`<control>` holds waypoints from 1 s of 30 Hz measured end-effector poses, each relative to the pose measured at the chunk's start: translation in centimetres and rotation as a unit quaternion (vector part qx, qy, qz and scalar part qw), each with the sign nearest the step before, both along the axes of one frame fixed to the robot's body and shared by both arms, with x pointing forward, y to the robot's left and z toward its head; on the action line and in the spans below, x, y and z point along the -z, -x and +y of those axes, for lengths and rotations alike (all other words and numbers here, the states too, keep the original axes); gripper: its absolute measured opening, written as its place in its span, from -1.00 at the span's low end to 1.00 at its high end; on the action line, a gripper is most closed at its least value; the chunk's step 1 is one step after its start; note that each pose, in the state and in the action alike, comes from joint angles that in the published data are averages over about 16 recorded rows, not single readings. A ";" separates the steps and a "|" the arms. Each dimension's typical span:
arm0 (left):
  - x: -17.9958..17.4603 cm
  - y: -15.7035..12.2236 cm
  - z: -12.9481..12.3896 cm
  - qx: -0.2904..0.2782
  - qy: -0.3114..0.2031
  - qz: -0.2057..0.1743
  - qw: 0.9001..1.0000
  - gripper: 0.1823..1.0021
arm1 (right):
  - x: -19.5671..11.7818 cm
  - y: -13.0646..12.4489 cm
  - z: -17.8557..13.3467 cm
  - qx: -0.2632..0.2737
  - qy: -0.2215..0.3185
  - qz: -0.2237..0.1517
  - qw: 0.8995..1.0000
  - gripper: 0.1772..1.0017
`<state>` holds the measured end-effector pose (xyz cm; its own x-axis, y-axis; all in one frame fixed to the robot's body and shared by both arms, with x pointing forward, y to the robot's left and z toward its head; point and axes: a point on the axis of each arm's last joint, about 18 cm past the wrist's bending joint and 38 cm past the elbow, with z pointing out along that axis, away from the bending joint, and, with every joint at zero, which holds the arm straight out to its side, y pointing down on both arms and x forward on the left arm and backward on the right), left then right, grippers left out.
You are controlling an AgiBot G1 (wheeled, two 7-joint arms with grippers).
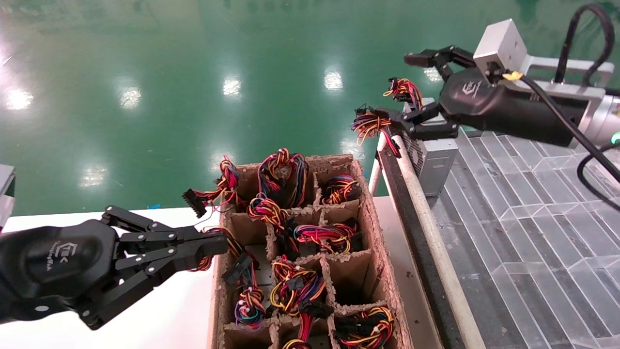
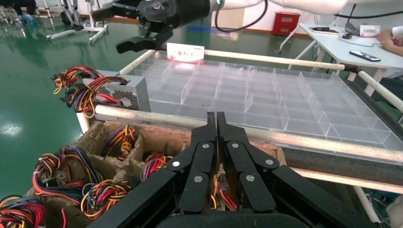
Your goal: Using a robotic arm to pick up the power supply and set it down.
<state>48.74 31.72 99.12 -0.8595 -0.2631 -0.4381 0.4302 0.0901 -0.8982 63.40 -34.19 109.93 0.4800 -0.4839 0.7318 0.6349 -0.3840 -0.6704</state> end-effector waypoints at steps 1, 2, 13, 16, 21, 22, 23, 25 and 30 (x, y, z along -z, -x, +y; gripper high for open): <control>0.0 0.0 0.0 0.000 0.000 0.000 1.000 -0.95 | 0.3 0.2 0.1 -0.006 -0.003 0.003 1.000 0.96; 0.0 0.0 0.0 0.000 0.000 0.000 1.000 -0.94 | 0.6 0.5 0.2 -0.013 -0.006 0.007 1.000 0.97; 0.0 0.0 0.0 0.000 0.000 0.000 1.000 -0.70 | 3.6 3.6 1.1 -0.080 -0.029 0.046 0.995 1.00; 0.0 0.0 0.0 0.000 0.000 0.000 1.000 -0.57 | 4.4 4.7 1.4 -0.097 -0.033 0.057 0.993 1.00; 0.0 0.0 0.0 0.000 0.000 0.000 1.000 -0.32 | 5.7 6.5 1.8 -0.125 -0.036 0.077 0.989 1.00; 0.0 0.0 0.0 0.000 0.000 0.000 1.000 -0.26 | 5.9 6.9 1.9 -0.130 -0.036 0.081 0.988 1.00; 0.0 0.0 0.0 0.000 0.000 0.000 1.000 -0.20 | 6.2 7.3 2.0 -0.135 -0.036 0.086 0.986 1.00; 0.0 0.0 0.0 0.000 0.000 0.000 1.000 -0.11 | 6.6 8.1 2.2 -0.146 -0.035 0.094 0.984 1.00; 0.0 0.0 0.0 0.000 0.000 0.000 1.000 0.20 | 7.8 10.3 2.6 -0.171 -0.031 0.116 0.978 1.00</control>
